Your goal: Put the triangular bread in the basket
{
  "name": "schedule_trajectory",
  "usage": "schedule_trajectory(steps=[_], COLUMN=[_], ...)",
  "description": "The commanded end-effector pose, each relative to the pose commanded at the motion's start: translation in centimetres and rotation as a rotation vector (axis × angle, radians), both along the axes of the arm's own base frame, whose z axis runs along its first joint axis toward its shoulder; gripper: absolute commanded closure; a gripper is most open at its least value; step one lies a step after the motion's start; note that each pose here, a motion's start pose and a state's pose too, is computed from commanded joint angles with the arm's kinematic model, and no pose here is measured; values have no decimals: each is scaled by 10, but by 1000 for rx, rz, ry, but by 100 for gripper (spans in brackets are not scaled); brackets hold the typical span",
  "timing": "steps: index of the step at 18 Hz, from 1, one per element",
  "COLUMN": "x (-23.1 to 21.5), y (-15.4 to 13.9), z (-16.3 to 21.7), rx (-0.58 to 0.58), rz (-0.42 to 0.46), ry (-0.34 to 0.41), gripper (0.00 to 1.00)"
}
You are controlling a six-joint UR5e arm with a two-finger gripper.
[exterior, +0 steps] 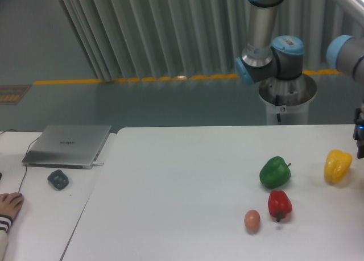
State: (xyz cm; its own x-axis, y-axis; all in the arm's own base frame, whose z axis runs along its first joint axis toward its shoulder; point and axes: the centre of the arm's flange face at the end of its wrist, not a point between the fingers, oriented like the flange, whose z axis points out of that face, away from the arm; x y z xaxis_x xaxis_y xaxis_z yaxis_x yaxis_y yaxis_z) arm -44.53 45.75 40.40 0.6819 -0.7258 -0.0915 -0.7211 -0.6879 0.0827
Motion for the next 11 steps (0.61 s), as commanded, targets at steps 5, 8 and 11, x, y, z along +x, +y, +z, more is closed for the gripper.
schedule_trajectory(steps=[5, 8, 11], x=[2, 3, 2], y=[0, 0, -1], z=[-1, -1, 0], rx=[6, 7, 8], rz=[-3, -3, -1], ry=[-10, -11, -9], gripper=[0, 0, 0])
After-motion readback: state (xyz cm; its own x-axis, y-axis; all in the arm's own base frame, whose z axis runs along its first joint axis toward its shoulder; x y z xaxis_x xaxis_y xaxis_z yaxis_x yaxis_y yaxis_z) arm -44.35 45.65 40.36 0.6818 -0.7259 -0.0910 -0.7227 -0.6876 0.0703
